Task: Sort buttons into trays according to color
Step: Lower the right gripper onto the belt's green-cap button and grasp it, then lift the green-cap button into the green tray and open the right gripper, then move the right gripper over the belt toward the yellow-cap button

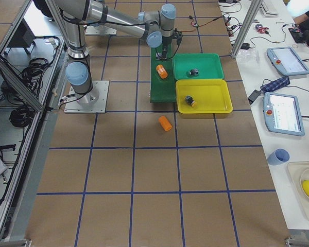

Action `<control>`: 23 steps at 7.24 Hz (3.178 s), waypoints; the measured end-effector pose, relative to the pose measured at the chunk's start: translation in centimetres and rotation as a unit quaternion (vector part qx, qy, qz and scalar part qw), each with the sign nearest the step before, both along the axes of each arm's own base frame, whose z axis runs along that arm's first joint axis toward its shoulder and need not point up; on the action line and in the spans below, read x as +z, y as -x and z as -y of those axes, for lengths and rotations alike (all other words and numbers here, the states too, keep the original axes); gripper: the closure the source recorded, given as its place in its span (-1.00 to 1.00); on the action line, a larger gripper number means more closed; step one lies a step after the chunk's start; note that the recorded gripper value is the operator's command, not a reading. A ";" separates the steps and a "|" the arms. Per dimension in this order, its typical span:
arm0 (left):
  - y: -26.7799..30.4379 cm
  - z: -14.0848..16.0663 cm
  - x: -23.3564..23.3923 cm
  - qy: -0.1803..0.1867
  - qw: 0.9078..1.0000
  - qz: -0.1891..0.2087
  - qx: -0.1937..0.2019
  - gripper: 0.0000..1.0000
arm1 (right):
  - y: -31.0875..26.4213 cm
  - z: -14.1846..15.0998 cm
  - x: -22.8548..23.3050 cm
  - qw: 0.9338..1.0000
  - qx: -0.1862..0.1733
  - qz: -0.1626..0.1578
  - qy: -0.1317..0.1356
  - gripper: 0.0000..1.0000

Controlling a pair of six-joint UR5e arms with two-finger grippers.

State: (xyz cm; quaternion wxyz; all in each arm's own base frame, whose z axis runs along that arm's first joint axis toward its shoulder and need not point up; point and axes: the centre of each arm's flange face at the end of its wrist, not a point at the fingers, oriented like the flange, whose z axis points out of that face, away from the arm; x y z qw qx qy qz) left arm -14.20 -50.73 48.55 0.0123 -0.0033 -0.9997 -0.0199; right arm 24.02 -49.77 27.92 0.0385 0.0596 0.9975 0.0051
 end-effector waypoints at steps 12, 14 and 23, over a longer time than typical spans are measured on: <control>-0.8 -0.1 0.6 -0.004 1.000 -0.008 0.025 -1.00 | 2.8 8.0 1.0 0.999 0.010 -0.032 0.042 1.00; -0.9 -0.5 0.8 -0.005 1.000 -0.008 0.026 -1.00 | 2.3 13.1 -0.4 0.998 0.016 -0.027 0.051 0.84; -1.4 -0.5 0.9 -0.006 0.999 -0.008 0.031 -1.00 | 4.8 4.8 6.3 0.999 0.009 -0.038 0.013 -1.00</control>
